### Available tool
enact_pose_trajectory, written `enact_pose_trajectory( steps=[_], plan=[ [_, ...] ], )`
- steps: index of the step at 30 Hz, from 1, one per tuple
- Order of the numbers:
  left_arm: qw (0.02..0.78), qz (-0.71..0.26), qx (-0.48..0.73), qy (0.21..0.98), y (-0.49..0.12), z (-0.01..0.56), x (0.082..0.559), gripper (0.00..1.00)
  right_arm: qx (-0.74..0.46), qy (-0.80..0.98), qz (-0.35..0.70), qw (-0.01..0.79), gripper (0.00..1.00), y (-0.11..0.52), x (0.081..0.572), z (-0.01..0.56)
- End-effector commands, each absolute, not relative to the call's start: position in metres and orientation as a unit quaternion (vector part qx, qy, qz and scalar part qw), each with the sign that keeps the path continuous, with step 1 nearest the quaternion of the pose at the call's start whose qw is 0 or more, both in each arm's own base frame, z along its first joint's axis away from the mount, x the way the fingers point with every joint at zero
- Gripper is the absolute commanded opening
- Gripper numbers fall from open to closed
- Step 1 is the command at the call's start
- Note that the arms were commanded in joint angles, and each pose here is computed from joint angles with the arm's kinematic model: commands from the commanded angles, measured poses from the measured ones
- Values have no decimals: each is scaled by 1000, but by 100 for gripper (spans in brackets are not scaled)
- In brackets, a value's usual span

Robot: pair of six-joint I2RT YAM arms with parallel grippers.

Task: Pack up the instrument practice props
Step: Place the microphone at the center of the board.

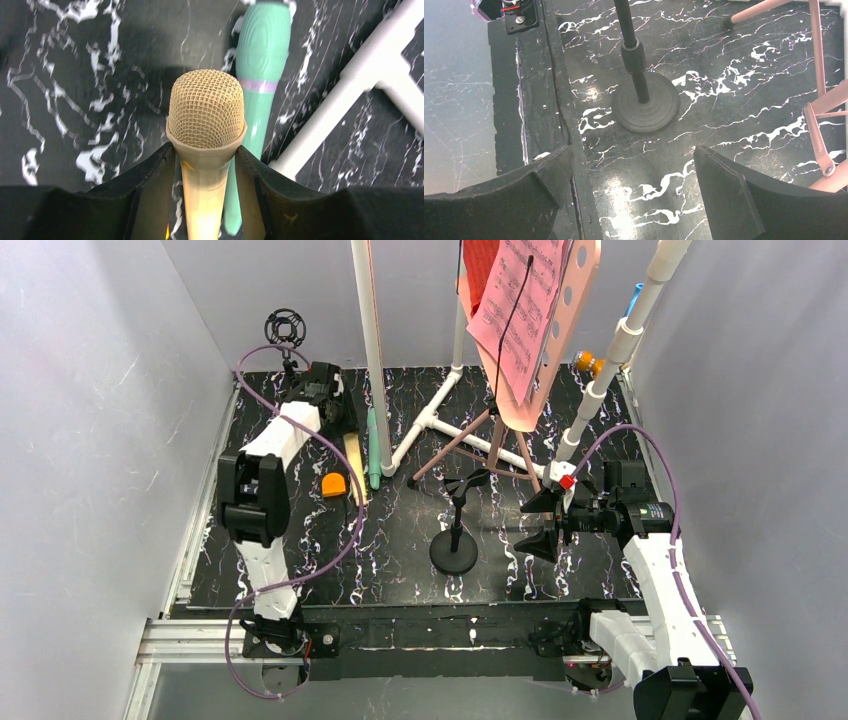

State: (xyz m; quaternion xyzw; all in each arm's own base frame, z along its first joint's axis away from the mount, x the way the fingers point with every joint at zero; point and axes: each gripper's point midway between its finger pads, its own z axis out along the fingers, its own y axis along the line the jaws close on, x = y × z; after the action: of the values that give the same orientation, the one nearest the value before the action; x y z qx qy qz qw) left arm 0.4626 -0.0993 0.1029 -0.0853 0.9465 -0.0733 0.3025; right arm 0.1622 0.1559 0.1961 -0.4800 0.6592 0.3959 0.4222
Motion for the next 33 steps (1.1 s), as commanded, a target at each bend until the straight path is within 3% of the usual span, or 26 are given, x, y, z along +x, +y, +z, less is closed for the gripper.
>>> enact_pose_trajectory(
  steps=[1, 5, 8, 17, 20, 25, 33],
  plan=[
    [298, -104, -74, 946, -114, 118, 482, 16, -484, 652, 394, 431, 98, 157, 164, 199],
    [308, -95, -77, 943, -111, 125, 492, 52, -483, 653, 393, 430, 98, 157, 165, 197],
    [320, -91, -68, 941, -108, 138, 493, 67, -482, 654, 395, 429, 98, 157, 165, 197],
    [389, -150, -39, 908, -115, 200, 459, 85, -481, 656, 394, 427, 98, 157, 167, 195],
    [424, -174, -39, 888, -114, 210, 424, 98, -481, 658, 392, 427, 98, 156, 167, 195],
    [452, -265, -73, 848, -108, 209, 359, 98, -481, 657, 393, 427, 98, 155, 168, 193],
    [427, -424, 11, 799, -150, 203, 265, 98, -481, 654, 401, 424, 98, 156, 167, 187]
  ],
)
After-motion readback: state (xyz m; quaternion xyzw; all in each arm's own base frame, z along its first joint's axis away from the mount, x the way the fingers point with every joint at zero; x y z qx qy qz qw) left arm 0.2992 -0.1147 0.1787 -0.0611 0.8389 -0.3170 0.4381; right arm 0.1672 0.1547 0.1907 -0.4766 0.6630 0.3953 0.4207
